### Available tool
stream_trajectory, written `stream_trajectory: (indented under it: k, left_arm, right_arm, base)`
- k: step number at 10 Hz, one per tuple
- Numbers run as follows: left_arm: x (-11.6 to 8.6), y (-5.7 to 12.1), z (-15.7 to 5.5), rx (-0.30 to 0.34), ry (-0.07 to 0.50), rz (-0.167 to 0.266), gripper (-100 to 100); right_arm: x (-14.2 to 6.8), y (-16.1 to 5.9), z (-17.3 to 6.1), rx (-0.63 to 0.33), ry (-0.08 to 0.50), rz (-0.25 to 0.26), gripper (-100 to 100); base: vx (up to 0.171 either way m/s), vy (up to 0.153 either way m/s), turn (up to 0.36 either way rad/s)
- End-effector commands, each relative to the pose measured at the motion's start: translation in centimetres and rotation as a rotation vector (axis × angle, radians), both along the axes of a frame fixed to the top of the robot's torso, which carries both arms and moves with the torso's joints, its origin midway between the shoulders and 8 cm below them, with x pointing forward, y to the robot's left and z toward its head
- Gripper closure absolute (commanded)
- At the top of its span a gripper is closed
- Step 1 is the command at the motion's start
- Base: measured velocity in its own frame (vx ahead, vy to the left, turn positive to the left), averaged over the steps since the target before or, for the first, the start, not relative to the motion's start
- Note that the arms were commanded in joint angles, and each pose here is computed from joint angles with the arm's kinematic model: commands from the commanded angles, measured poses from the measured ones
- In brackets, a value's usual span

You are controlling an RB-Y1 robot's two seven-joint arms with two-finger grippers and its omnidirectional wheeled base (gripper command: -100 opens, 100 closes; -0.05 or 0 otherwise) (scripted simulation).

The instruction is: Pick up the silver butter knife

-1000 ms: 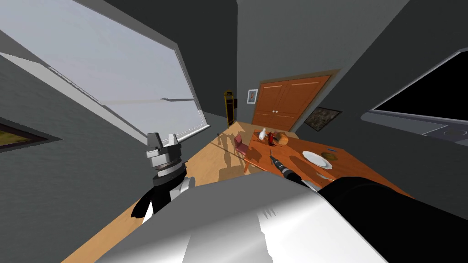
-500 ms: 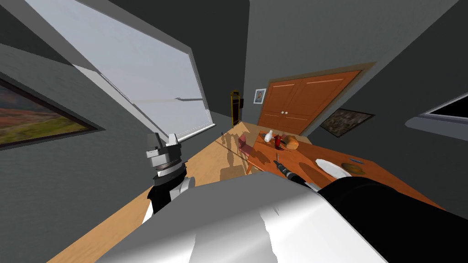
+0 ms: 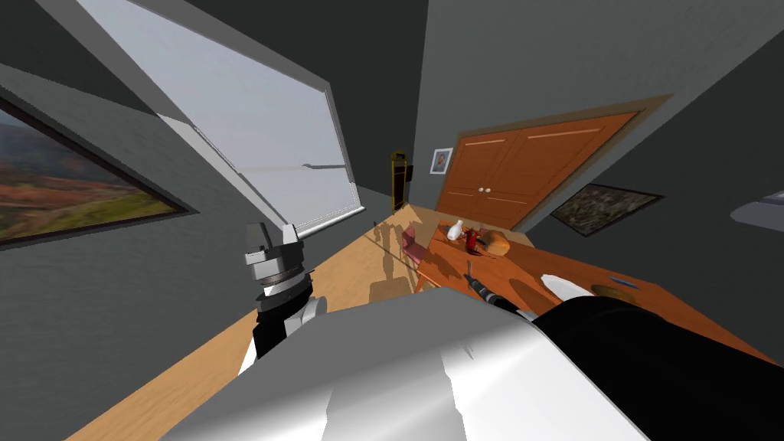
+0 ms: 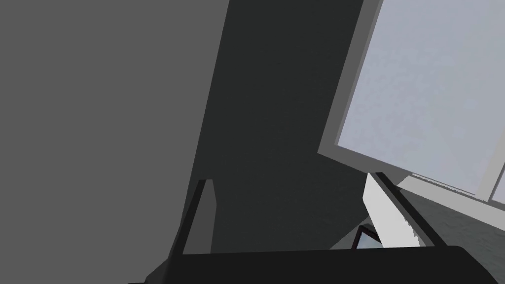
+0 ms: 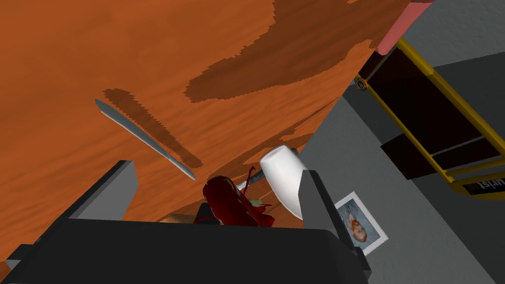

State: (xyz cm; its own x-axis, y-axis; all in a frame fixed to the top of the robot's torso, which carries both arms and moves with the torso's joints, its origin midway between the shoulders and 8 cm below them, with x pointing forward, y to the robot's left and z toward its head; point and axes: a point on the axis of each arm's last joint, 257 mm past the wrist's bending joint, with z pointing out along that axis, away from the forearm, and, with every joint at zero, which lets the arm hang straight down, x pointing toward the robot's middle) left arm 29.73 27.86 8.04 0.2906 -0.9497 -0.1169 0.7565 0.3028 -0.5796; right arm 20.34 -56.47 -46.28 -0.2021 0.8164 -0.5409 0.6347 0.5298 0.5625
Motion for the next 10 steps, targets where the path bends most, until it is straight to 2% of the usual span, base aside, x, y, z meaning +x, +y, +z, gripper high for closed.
stream_trajectory:
  k: [1, 2, 3, 5, 7, 8, 9, 10]
  left_arm:
    - [0.0, 0.0, 0.0, 0.000, 0.000, 0.000, 0]
    - [0.0, 0.0, 0.0, 0.000, 0.000, 0.000, 0]
    - [0.0, 0.0, 0.0, 0.000, 0.000, 0.000, 0]
    - [0.0, 0.0, 0.0, 0.000, 0.000, 0.000, 0]
    - [0.0, 0.0, 0.0, 0.000, 0.000, 0.000, 0]
    - [0.0, 0.0, 0.0, 0.000, 0.000, 0.000, 0]
    - [0.0, 0.0, 0.0, 0.000, 0.000, 0.000, 0]
    - [0.0, 0.0, 0.0, 0.000, 0.000, 0.000, 0]
  right_arm:
    - [-1.5, -1.4, -1.0, -0.018, 0.050, -0.016, -100]
    - [-2.3, -2.0, -1.3, -0.024, 0.066, -0.029, -100]
    - [-2.3, -2.0, -1.3, -0.024, 0.066, -0.029, -100]
    - [-4.3, -3.7, -2.3, -0.046, 0.123, -0.054, -100]
    - [-7.1, -6.2, -3.5, -0.081, 0.210, -0.087, -100]
    - [-8.1, -6.8, -3.8, -0.088, 0.227, -0.101, -100]
    - [-9.9, -8.1, -4.2, -0.108, 0.274, -0.123, -100]
    - [-10.7, -8.9, -4.5, -0.121, 0.303, -0.133, -100]
  base:
    - [0.007, 0.005, 0.271]
    - [0.011, -0.008, 0.140]
    - [0.005, -0.006, -0.049]
    - [0.008, -0.002, 0.185]
    - [0.017, -0.013, 0.266]
    - [0.025, -0.020, 0.120]
    - [0.021, -0.017, 0.198]
    - [0.025, -0.028, 0.286]
